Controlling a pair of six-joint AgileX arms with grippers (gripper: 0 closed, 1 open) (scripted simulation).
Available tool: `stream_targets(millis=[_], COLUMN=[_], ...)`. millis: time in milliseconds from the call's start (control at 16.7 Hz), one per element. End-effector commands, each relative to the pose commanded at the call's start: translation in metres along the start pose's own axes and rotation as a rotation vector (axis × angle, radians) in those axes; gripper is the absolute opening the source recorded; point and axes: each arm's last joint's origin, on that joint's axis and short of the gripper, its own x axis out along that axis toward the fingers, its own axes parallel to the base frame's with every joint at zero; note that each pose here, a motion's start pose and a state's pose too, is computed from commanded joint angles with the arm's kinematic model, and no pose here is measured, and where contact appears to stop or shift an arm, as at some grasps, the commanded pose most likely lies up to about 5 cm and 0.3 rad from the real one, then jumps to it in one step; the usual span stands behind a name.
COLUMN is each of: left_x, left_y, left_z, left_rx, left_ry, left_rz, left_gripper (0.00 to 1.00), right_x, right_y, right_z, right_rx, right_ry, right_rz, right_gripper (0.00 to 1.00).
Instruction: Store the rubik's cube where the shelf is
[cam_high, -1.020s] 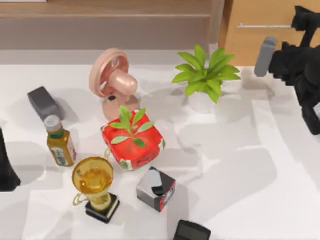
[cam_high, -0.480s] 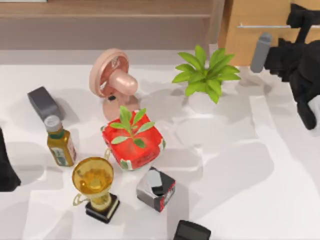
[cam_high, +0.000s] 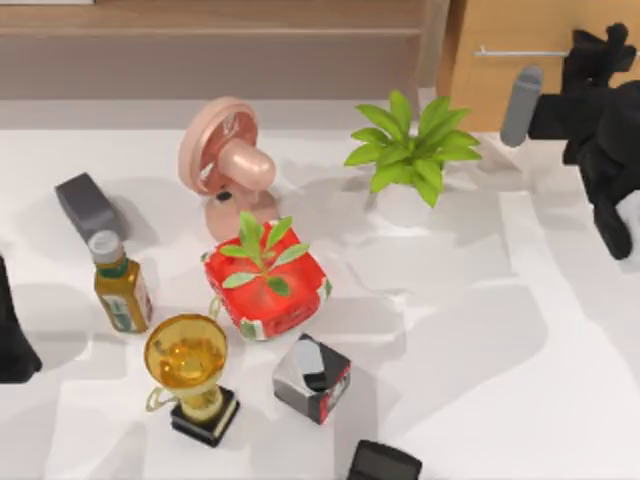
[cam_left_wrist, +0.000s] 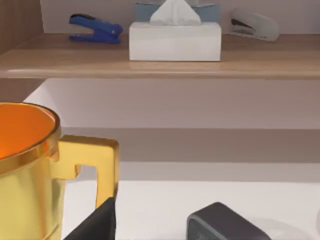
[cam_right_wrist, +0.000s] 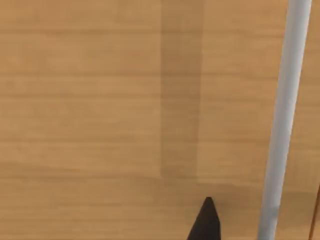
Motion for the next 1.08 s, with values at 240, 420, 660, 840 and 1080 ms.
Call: stream_targets(millis=[240,420,660,840,1080], left_x=[0.000,0.000,0.000,0.000,0.000], left_y=[0.000,0.000,0.000,0.000,0.000], left_z=[0.000,0.000,0.000,0.000,0.000], left_rx=[0.000,0.000,0.000,0.000,0.000], left_ry=[0.000,0.000,0.000,0.000,0.000], left_rz=[0.000,0.000,0.000,0.000,0.000], left_gripper=[1.00,1.00,1.00,1.00,1.00], right_x=[0.000,0.000,0.000,-0.003,-0.030], right_y=[0.000,0.000,0.000,-0.002,-0.004], right_z=[0.000,0.000,0.000,-0.004,-0.010], right_rx=[0.000,0.000,0.000,0.005,0.008], right_ry=[0.000,0.000,0.000,0.000,-0.015], right_rz=[0.000,0.000,0.000,-0.004,-0.001], right_gripper=[0.00,0.00,0.00,0.00,0.00])
